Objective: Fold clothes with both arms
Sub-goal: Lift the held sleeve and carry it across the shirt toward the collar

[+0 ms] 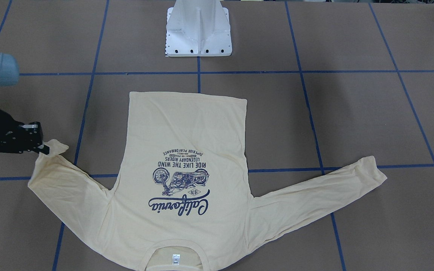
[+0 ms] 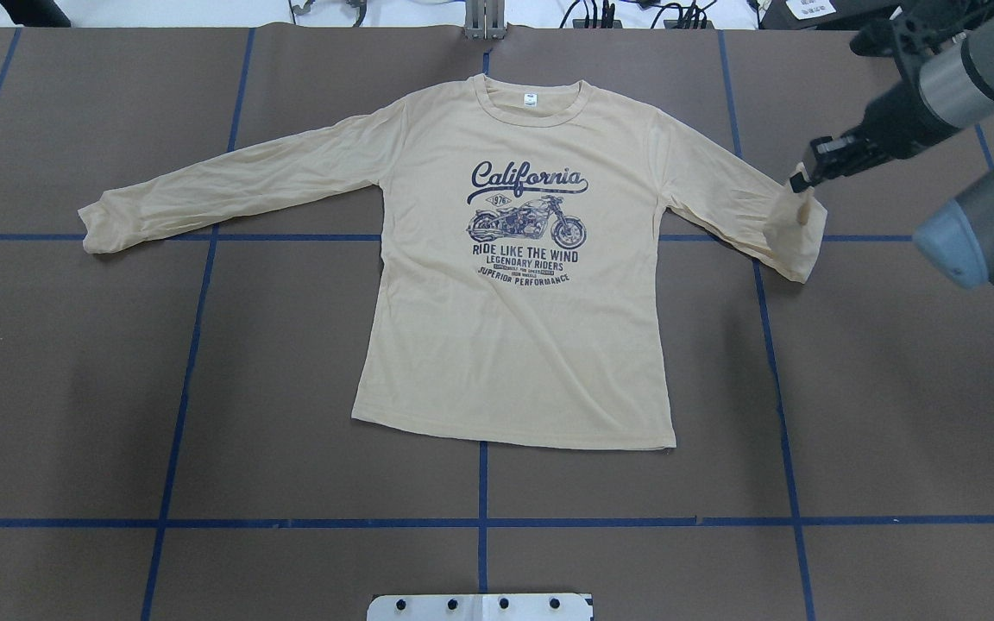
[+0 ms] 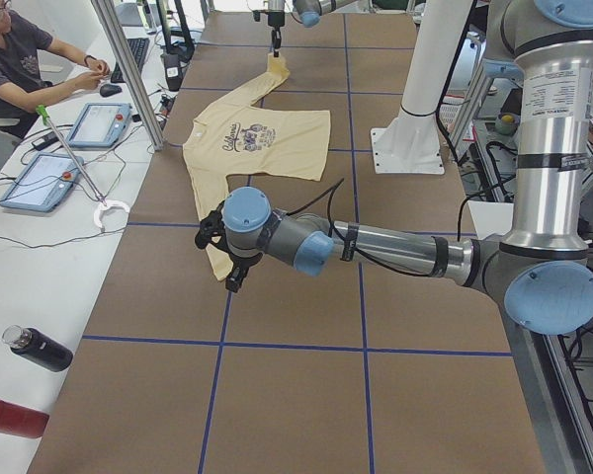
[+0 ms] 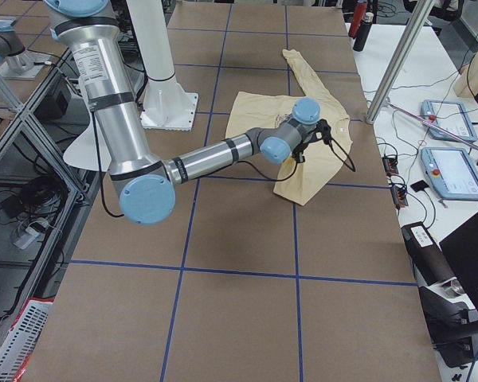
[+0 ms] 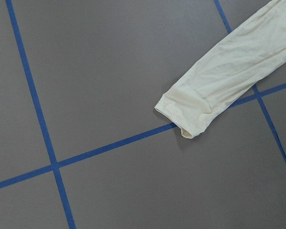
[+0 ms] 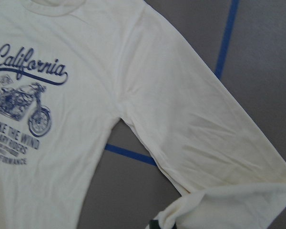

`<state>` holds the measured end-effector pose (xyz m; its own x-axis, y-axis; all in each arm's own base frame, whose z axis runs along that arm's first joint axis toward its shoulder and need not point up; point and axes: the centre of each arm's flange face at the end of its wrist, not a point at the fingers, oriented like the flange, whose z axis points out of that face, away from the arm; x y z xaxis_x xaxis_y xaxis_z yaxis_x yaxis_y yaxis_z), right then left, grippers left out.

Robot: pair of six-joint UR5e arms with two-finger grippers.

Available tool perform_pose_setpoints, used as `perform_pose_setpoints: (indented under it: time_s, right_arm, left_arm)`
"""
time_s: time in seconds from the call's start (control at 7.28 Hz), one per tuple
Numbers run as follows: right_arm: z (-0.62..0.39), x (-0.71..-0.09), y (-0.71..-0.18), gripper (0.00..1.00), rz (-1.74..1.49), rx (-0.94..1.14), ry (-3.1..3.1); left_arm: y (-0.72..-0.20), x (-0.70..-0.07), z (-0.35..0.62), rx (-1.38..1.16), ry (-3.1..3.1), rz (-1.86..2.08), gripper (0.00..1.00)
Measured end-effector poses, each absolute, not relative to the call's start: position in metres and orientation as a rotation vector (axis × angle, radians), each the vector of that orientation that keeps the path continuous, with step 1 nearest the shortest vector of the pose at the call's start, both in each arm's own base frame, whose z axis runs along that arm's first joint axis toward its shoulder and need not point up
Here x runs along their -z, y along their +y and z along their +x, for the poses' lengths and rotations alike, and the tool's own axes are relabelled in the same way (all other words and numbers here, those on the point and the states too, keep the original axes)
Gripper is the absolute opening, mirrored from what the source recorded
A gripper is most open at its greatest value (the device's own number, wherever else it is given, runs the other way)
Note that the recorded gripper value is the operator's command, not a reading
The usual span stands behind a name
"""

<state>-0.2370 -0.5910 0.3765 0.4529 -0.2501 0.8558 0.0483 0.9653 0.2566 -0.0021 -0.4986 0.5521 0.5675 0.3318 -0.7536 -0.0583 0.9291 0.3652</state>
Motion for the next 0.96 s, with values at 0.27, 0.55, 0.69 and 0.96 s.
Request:
perform_pose_setpoints:
  time_s: [0.27, 0.55, 0.69, 0.96]
  right_arm:
    - [-0.267, -0.29, -0.634, 0.0, 0.205, 0.179, -1.141]
    - [-0.286, -0.213, -0.662, 0.0, 0.225, 0.175, -1.183]
    - [-0.301, -0.174, -0.676, 0.0, 0.237, 0.186, -1.198]
    - [-0.339, -0.108, -0.692, 0.0, 0.25, 0.218, -1.212]
  left_arm:
    - [-0.498, -0.553, -0.002, -0.232, 0.942, 0.314, 1.0]
    - [-0.498, -0.553, -0.004, -0.229, 0.941, 0.316, 1.0]
    - [-0.498, -0.553, -0.005, -0.227, 0.94, 0.317, 1.0]
    - [-0.497, -0.556, -0.006, -0.223, 0.94, 0.312, 1.0]
